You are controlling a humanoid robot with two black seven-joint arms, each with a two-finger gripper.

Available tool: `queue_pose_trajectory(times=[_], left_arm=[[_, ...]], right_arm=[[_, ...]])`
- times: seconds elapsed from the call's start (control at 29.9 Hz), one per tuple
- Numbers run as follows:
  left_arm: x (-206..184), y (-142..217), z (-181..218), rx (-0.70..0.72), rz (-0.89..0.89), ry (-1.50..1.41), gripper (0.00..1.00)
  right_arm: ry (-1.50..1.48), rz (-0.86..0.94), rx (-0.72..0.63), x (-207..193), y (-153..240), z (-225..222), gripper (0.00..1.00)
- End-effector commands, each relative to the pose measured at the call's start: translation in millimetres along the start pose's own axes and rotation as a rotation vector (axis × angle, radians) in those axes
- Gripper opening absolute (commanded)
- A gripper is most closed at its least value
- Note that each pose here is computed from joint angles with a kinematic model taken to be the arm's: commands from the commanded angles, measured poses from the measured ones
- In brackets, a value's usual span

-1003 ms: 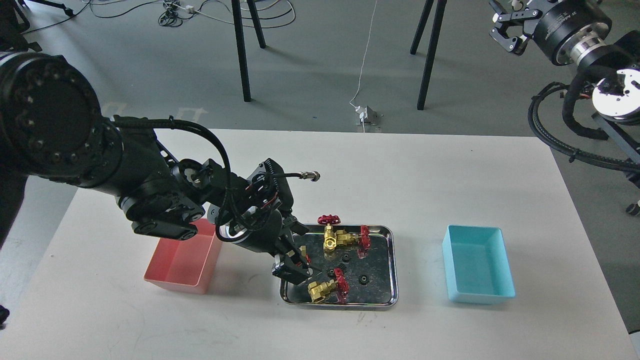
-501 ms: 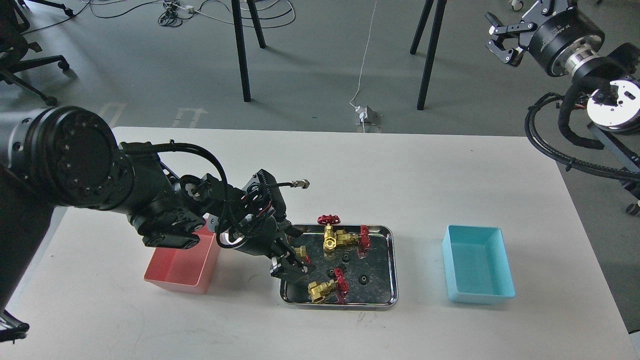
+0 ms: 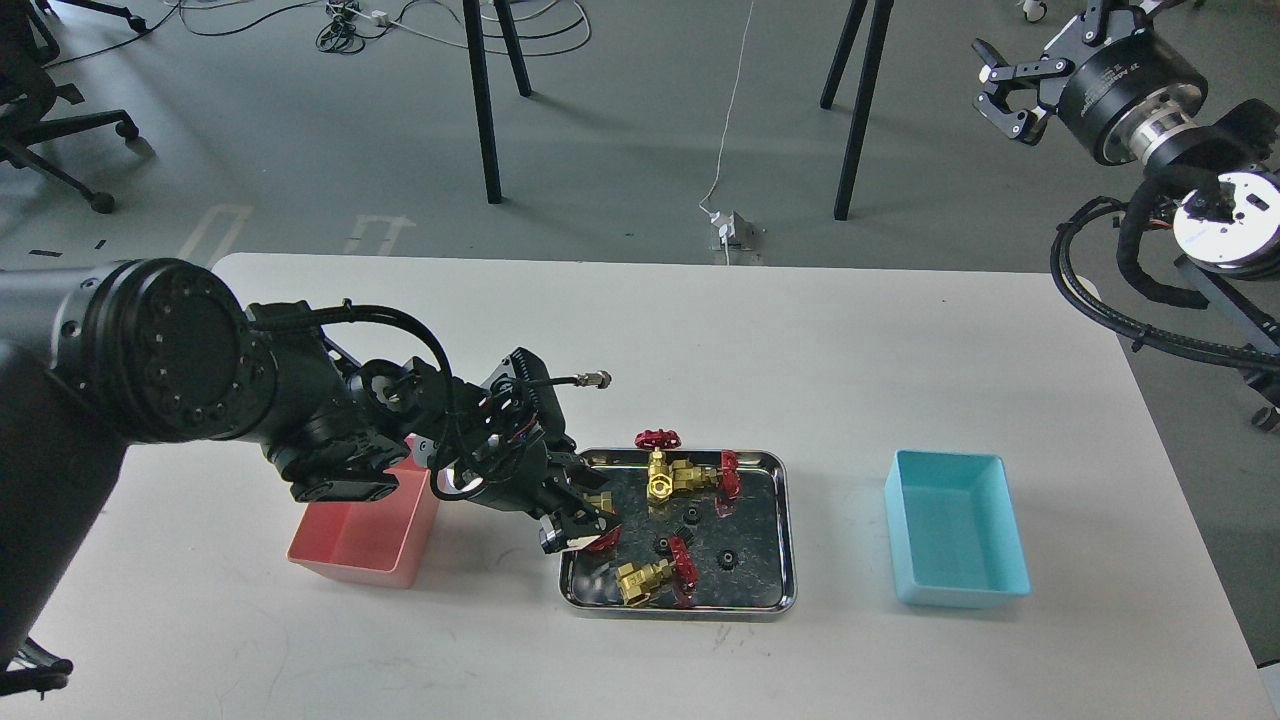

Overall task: Place valve in pink box and gear in blue box
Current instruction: 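Grasp the brass valve with red handwheel using the left gripper, then lift the valve and carry it over the pink box with the left gripper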

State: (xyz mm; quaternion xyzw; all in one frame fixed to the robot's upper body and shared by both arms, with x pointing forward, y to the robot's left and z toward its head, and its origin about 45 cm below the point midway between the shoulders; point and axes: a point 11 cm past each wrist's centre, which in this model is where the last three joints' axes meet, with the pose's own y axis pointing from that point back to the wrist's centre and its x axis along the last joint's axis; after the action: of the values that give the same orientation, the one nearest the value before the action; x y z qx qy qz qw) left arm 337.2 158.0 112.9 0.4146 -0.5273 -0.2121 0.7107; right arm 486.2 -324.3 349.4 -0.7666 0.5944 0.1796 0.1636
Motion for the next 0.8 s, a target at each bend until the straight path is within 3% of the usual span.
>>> queue_pose_trajectory(times=[0.0, 0.33, 0.57, 0.77], left_arm=[[0, 1, -1, 0.002, 0.012, -0.004, 0.41], [0, 2, 1, -0.007, 0.016, -0.007, 0.17], [5, 9, 0, -0.003, 0.031, -0.002, 0.12], [30, 35, -9, 0.024, 0.101, 0.019, 0.12]], right_arm=[[0.002, 0.003, 0.001, 1, 0, -1, 1.0], [0.003, 0.006, 0.002, 2, 1, -1, 1.0], [0.001, 0.012, -0.001, 4, 2, 1, 1.0], [0.0, -0.009, 0.024, -8, -6, -11, 1.0]])
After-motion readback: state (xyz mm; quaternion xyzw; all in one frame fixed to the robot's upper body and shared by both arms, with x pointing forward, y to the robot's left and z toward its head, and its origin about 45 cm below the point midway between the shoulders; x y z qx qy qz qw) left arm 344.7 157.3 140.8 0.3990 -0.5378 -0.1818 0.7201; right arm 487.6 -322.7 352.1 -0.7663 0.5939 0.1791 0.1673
